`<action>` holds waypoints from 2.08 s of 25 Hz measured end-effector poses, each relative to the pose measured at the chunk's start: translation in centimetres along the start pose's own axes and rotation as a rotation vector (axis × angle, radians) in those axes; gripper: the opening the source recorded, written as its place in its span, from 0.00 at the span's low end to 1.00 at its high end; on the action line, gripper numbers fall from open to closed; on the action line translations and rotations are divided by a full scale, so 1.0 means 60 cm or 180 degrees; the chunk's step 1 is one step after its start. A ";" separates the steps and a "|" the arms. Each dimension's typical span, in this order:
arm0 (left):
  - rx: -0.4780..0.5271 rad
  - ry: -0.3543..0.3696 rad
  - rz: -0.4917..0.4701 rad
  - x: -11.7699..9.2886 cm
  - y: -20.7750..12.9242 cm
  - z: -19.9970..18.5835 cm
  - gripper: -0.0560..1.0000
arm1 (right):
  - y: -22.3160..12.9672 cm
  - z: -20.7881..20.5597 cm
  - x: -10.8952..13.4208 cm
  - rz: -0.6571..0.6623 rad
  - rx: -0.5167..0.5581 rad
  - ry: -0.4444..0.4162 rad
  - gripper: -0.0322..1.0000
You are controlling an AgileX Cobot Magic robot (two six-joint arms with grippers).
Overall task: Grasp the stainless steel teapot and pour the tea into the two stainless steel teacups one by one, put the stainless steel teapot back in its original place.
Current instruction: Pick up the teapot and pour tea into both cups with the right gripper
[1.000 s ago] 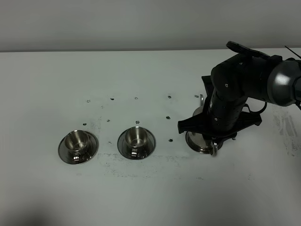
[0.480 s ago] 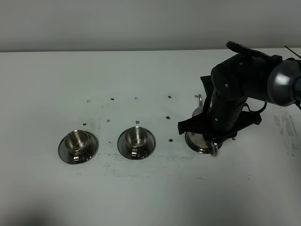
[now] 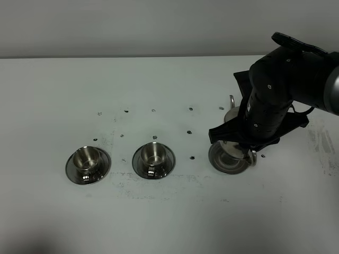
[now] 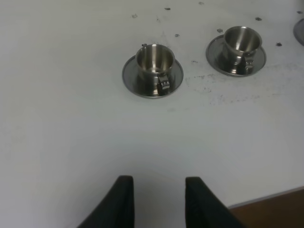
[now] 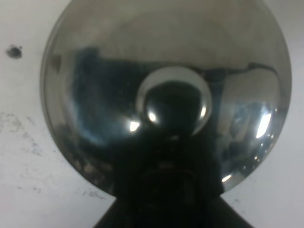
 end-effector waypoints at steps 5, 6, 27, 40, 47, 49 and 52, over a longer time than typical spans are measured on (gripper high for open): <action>0.0000 0.0000 0.0000 0.000 0.000 0.000 0.31 | -0.002 -0.019 0.015 -0.0645 -0.0098 -0.0073 0.22; 0.0000 0.0000 0.0000 0.000 0.000 0.000 0.31 | -0.002 -0.021 0.020 -0.0856 -0.0110 -0.0075 0.22; 0.0000 0.0000 -0.0002 0.000 0.000 0.000 0.31 | 0.116 -0.129 0.032 -0.3464 -0.0725 -0.0369 0.22; 0.0000 0.0000 -0.0005 0.000 0.000 0.000 0.31 | 0.204 -0.104 0.087 -0.4735 -0.0884 -0.0136 0.22; 0.0000 0.0000 -0.0005 0.000 0.000 0.000 0.31 | 0.247 -0.089 0.115 -0.5075 -0.1083 -0.0290 0.22; 0.0000 0.0000 -0.0005 0.000 0.000 0.000 0.31 | 0.255 -0.078 0.124 -0.5178 -0.1095 -0.0320 0.22; 0.0000 0.0000 -0.0005 0.000 0.000 0.000 0.31 | 0.261 -0.057 0.140 -0.5320 -0.1031 -0.0372 0.22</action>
Point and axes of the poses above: a point on each arm's last joint axis where the gripper is mounted, z pointing out along that axis toward the gripper, x along the wrist's bending axis when the last joint is at zero, y = z × x, the point moved 2 cm from there along z, pointing out along that axis toward the gripper, and after that the axes turned 15 degrees about -z, right-handed, at the moved point
